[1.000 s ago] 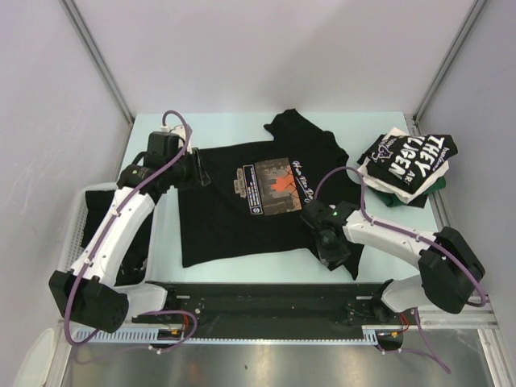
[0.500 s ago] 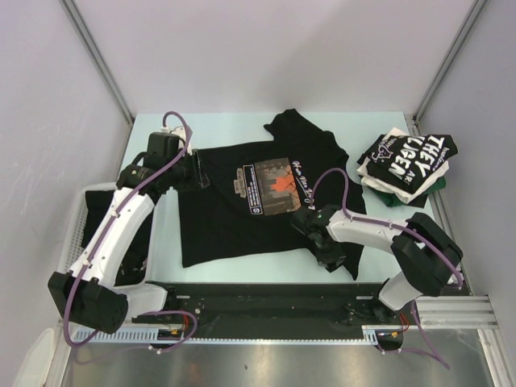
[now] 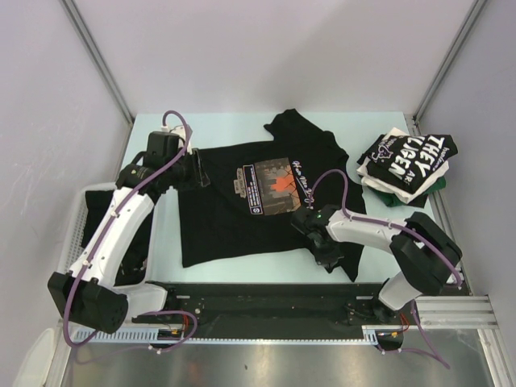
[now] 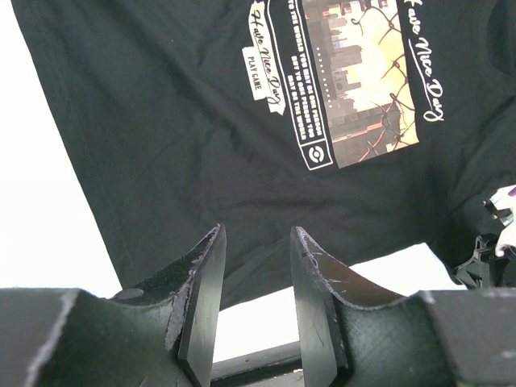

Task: Fold and stack the t-shirts
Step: Grap the side of the flattened tshirt closest away from the robot with both arms

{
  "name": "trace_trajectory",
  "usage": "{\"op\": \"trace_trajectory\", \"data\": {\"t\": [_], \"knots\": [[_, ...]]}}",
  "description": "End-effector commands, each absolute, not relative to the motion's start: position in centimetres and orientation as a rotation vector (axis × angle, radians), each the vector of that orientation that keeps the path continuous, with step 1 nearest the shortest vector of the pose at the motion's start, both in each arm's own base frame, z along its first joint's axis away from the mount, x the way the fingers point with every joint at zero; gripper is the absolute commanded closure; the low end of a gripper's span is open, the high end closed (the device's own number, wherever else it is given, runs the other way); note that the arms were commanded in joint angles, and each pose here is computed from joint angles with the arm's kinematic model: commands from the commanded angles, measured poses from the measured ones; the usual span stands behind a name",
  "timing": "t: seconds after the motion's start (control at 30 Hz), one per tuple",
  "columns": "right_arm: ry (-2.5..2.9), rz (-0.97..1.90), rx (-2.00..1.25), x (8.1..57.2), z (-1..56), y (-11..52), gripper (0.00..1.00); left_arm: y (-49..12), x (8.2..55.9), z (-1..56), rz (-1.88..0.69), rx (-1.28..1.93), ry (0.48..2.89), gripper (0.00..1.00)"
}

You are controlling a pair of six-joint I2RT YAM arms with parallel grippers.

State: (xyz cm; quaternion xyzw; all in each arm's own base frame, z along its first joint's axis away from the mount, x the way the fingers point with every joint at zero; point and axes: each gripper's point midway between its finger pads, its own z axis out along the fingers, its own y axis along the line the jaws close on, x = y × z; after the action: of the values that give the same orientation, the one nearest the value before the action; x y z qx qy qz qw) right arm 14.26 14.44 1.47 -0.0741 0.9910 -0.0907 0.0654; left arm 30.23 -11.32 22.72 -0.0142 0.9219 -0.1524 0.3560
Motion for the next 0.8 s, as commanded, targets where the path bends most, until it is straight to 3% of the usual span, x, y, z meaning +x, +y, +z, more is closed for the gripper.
{"op": "trace_trajectory", "data": {"t": [0.0, 0.4, 0.47, 0.6, 0.77], "knots": [[3.027, -0.019, -0.214, 13.6, 2.3, 17.5, 1.0, -11.8, 31.0, 24.7, -0.409, 0.002, 2.316, 0.57], [3.035, 0.394, -0.3, 13.4, 6.2, 22.0, 1.0, -12.6, 31.9, 24.6, -0.447, 0.004, 2.321, 0.56], [3.06, 0.35, -0.309, 13.4, 5.5, 21.7, 0.99, -12.7, 32.0, 24.7, -0.447, 0.008, 2.319, 0.55], [3.066, 0.222, -0.306, 13.5, 4.8, 20.2, 0.83, -12.6, 32.0, 24.8, -0.447, 0.006, 2.317, 0.55], [3.023, 0.073, -0.187, 14.1, 5.9, 17.6, 0.8, -12.8, 32.0, 24.8, -0.456, 0.008, 2.318, 0.55]]}}
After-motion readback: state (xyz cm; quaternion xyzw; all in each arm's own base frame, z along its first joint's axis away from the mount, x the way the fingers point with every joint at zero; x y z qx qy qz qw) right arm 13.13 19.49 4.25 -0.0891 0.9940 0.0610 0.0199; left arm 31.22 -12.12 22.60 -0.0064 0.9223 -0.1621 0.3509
